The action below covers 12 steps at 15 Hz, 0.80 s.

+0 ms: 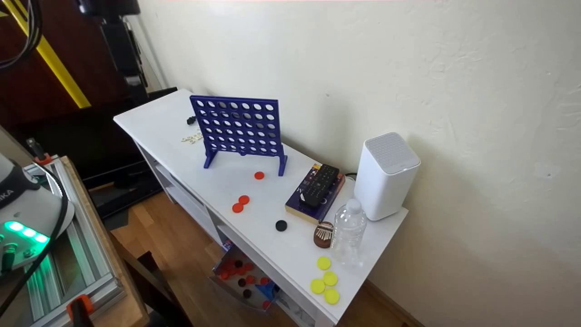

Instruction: Put the orange circle inside the the blue object

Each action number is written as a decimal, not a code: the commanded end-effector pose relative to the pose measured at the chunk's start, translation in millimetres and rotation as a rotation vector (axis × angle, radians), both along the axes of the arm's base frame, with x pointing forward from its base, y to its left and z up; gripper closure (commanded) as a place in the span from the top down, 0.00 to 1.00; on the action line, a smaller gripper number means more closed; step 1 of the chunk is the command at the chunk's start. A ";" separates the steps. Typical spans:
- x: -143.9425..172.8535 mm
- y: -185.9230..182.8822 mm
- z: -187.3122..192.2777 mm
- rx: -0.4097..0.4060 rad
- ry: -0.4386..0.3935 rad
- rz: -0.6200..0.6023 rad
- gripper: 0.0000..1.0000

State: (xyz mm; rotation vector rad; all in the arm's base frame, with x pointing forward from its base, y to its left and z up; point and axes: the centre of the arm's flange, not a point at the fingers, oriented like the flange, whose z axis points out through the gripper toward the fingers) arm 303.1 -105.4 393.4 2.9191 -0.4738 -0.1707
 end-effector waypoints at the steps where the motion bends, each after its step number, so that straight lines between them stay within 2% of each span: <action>1: 47.8 -32.5 -60.2 0.034 0.132 0.014 1.00; 9: 95.9 -40.1 -175.8 -0.011 0.249 0.163 1.00; 12: 110.6 -35.5 -212.4 -0.042 0.329 0.192 1.00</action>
